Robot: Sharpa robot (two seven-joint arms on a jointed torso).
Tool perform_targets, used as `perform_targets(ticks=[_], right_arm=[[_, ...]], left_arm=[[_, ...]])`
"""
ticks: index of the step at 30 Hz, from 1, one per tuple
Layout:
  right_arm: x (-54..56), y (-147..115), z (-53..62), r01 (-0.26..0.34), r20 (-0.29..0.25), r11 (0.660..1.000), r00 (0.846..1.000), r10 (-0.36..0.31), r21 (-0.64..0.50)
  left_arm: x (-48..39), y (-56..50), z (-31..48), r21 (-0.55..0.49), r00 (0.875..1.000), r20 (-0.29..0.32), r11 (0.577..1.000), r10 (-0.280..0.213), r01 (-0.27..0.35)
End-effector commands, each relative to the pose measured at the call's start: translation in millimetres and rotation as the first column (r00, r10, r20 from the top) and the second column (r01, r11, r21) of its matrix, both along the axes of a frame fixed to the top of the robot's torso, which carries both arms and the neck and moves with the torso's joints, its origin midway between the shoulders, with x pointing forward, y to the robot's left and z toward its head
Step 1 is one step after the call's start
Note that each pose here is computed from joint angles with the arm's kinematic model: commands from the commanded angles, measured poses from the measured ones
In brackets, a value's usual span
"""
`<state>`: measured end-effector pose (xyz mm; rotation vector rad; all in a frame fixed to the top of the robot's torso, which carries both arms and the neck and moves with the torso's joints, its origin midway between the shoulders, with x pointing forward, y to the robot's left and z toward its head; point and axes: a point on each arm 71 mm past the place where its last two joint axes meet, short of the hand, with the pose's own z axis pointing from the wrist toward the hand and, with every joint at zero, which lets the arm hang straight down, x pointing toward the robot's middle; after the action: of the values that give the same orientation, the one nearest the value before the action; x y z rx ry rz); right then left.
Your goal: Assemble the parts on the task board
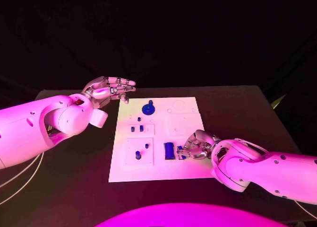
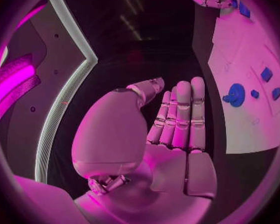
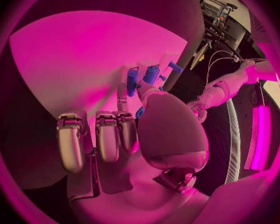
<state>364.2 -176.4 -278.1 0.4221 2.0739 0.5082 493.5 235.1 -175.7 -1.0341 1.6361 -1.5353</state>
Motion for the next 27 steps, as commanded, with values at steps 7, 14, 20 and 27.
perform_targets(ticks=[7, 14, 20, 27], right_arm=[[-1.8, 4.1, 0.2, -0.03, 0.0, 1.0, 1.0, 0.03, 0.005], [-1.2, 3.4, 0.2, -0.032, 0.005, 0.999, 0.999, 0.032, 0.002], [-0.9, 4.2, 0.7, -0.04, 0.014, 0.999, 0.999, 0.04, 0.006], [-1.4, 2.6, 1.5, -0.049, 0.021, 0.999, 0.999, 0.049, 0.007]], left_arm=[[-0.8, -2.0, 0.8, -0.006, 1.0, 0.002, 1.0, -0.02, 0.02], [-0.8, -2.1, 0.8, -0.006, 1.0, 0.002, 1.0, -0.021, 0.021], [-0.6, -2.0, 0.8, -0.006, 1.0, 0.002, 1.0, -0.02, 0.02], [-0.5, -1.8, 0.7, -0.006, 1.0, 0.002, 1.0, -0.02, 0.02]])
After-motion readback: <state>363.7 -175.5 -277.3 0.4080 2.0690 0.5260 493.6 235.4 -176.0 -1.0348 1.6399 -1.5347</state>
